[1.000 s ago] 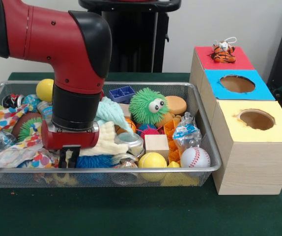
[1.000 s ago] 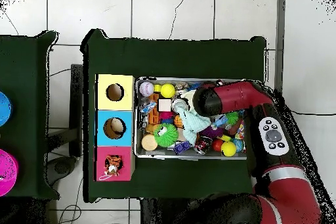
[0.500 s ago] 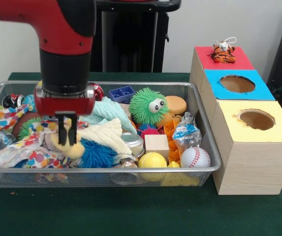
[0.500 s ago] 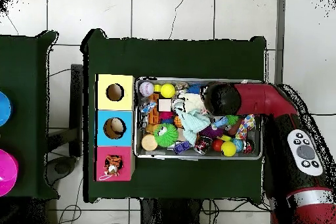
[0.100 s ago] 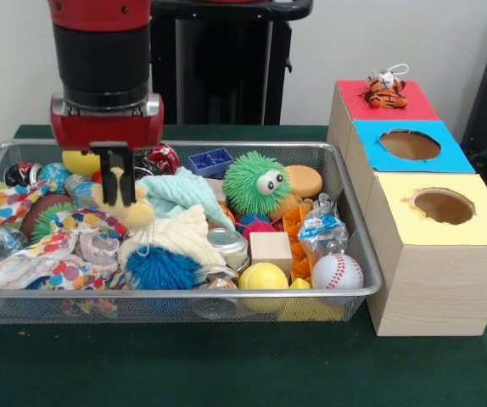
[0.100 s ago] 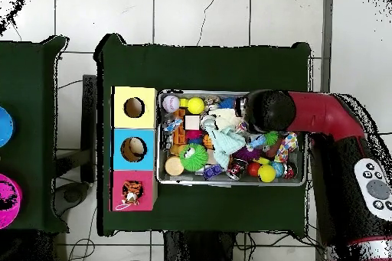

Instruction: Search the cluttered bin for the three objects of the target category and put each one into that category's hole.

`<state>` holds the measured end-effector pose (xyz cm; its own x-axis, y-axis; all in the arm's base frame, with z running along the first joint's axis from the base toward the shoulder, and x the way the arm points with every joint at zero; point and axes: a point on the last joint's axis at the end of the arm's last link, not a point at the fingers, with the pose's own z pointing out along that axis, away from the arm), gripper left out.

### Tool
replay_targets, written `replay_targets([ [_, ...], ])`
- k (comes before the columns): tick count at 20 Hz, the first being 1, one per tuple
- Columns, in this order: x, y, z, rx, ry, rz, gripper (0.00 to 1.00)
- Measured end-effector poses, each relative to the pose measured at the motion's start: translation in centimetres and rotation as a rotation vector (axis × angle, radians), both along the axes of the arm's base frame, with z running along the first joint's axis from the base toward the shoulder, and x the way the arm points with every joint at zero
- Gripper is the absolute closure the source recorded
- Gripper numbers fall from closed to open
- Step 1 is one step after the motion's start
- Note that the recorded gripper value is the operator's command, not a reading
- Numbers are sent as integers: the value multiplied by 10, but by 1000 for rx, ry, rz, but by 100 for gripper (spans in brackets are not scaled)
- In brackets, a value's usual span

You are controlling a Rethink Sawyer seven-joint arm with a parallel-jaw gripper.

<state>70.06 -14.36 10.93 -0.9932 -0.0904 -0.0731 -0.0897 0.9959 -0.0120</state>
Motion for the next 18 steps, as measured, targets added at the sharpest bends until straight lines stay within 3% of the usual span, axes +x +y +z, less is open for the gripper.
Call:
replay_targets([
  [2,3,7,13,41,-1,-19,100],
  [4,4,10,15,61,0,-28,100],
  [6,2,19,17,126,11,-58,100],
  [8,0,23,17,151,20,-69,100],
  [13,-18,46,13,260,78,-107,100],
  [18,-35,66,10,322,130,-126,100],
])
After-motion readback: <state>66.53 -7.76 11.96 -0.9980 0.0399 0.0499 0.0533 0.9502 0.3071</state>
